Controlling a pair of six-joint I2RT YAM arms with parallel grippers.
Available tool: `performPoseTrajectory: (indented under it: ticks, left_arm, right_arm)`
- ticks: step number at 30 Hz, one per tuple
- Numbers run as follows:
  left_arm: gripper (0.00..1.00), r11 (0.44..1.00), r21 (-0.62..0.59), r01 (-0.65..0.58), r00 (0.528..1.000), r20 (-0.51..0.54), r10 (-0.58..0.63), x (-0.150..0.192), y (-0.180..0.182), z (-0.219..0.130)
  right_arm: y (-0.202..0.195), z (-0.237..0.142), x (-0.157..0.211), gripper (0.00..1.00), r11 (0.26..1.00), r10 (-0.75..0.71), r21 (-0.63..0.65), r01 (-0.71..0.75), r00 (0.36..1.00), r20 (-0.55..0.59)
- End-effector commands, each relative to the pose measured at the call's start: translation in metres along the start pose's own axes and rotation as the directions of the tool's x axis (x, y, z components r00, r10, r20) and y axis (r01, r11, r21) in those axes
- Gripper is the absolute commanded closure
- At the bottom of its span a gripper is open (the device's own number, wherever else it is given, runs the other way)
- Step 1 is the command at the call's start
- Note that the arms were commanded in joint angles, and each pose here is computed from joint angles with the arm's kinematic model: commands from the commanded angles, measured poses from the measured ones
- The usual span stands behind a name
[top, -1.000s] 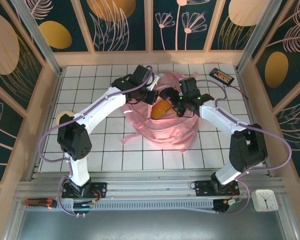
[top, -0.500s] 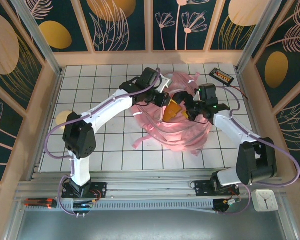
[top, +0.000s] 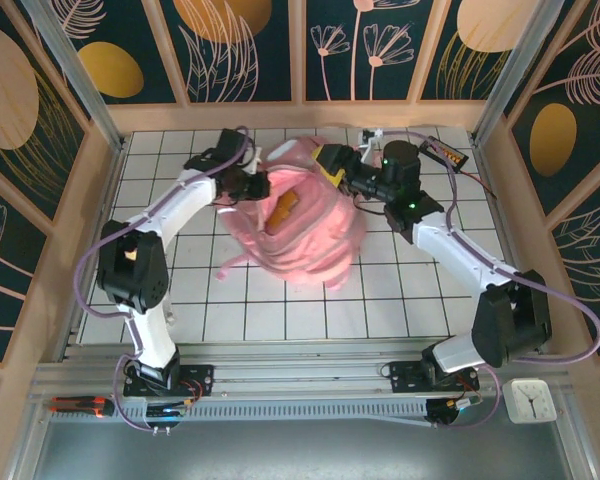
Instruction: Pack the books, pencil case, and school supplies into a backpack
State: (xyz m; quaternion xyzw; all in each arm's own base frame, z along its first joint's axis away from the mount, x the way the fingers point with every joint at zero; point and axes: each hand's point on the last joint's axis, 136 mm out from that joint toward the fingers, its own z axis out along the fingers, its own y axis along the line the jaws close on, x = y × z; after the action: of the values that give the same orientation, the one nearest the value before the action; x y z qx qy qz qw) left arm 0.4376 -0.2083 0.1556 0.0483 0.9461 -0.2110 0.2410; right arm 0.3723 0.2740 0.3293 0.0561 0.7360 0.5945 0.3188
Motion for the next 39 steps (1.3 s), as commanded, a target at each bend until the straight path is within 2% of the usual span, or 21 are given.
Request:
performPoseTrajectory:
  ticks: [1, 2, 3, 7, 8, 10, 12, 14, 16, 18, 21, 22, 24, 25, 27, 30, 33, 39]
  left_arm:
    - [1.0, 0.997, -0.049, 0.058, 0.997, 0.052, -0.056, -0.005, 0.012, -0.025]
    - [1.0, 0.998, -0.041, 0.056, 0.997, 0.057, -0.054, -0.004, 0.011, -0.027]
    - [1.0, 0.997, -0.054, 0.053, 0.997, 0.058, -0.05, -0.001, 0.014, -0.028]
    - [1.0, 0.997, -0.061, 0.044, 0.997, 0.06, -0.04, 0.007, 0.017, -0.031]
    - [1.0, 0.997, -0.052, 0.053, 0.997, 0.054, -0.05, 0.01, 0.017, -0.028]
    - [1.0, 0.997, -0.007, 0.072, 0.994, 0.087, -0.071, 0.009, 0.008, -0.04]
    - [1.0, 0.995, 0.028, 0.093, 0.991, 0.096, -0.096, 0.01, 0.003, -0.039]
    - [1.0, 0.996, 0.038, 0.086, 0.991, 0.096, -0.089, 0.008, -0.001, -0.037]
    - [1.0, 0.997, 0.047, 0.058, 0.993, 0.102, -0.062, 0.003, -0.008, -0.035]
    - [1.0, 0.997, 0.068, 0.039, 0.993, 0.105, -0.046, -0.001, -0.017, -0.031]
    - [1.0, 0.994, 0.109, 0.015, 0.996, 0.084, -0.025, 0.001, -0.034, -0.015]
    - [1.0, 0.994, 0.113, 0.002, 0.996, 0.085, -0.012, 0.001, -0.04, -0.013]
    - [1.0, 0.992, 0.122, -0.024, 0.996, 0.089, 0.014, 0.003, -0.052, -0.007]
    - [1.0, 0.991, 0.13, -0.029, 0.996, 0.086, 0.018, 0.004, -0.055, -0.005]
    - [1.0, 0.988, 0.15, -0.036, 0.997, 0.079, 0.024, 0.005, -0.061, 0.0]
    - [1.0, 0.988, 0.142, -0.053, 0.996, 0.078, 0.042, 0.003, -0.061, 0.004]
    - [1.0, 0.988, 0.141, -0.063, 0.996, 0.07, 0.053, 0.003, -0.06, 0.007]
    - [1.0, 0.988, 0.134, -0.072, 0.996, 0.067, 0.064, 0.006, -0.057, 0.01]
  right_arm:
    - [-0.007, 0.006, 0.0, 0.42, 0.999, 0.005, -0.033, -0.006, 0.999, -0.036]
    - [-0.005, 0.008, 0.001, 0.47, 0.998, -0.001, -0.059, -0.003, 0.998, -0.057]
    - [-0.005, 0.01, 0.0, 0.47, 0.997, -0.009, -0.076, 0.003, 0.997, -0.072]
    - [-0.011, 0.008, -0.021, 0.44, 0.999, -0.02, -0.047, 0.017, 0.998, -0.059]
    - [-0.024, 0.003, -0.029, 0.43, 1.0, 0.004, 0.017, -0.003, 0.999, -0.039]
    - [-0.065, -0.019, -0.047, 0.35, 0.966, 0.069, 0.247, -0.075, 0.997, 0.035]
    - [-0.11, -0.067, -0.064, 0.24, 0.859, 0.106, 0.486, -0.162, 0.984, 0.142]
    - [-0.136, -0.114, -0.077, 0.02, 0.774, 0.09, 0.598, -0.21, 0.97, 0.224]
    - [-0.159, -0.163, -0.083, 0.01, 0.682, 0.087, 0.667, -0.3, 0.939, 0.334]
    - [-0.176, -0.207, -0.082, 0.01, 0.599, 0.124, 0.679, -0.423, 0.888, 0.443]
    - [-0.188, -0.232, -0.074, 0.01, 0.589, 0.188, 0.646, -0.486, 0.86, 0.475]
    - [-0.198, -0.24, -0.07, 0.01, 0.552, 0.214, 0.653, -0.519, 0.844, 0.491]
    - [-0.226, -0.256, -0.055, 0.01, 0.433, 0.313, 0.675, -0.598, 0.801, 0.51]
    - [-0.237, -0.258, -0.047, 0.01, 0.377, 0.363, 0.69, -0.618, 0.784, 0.504]
    - [-0.252, -0.256, -0.041, 0.01, 0.317, 0.407, 0.722, -0.615, 0.776, 0.483]
    - [-0.269, -0.257, -0.04, 0.01, 0.263, 0.407, 0.708, -0.655, 0.741, 0.534]
    - [-0.287, -0.253, -0.036, 0.01, 0.184, 0.455, 0.678, -0.712, 0.673, 0.583]
    - [-0.308, -0.234, -0.042, 0.01, 0.056, 0.442, 0.695, -0.716, 0.642, 0.626]
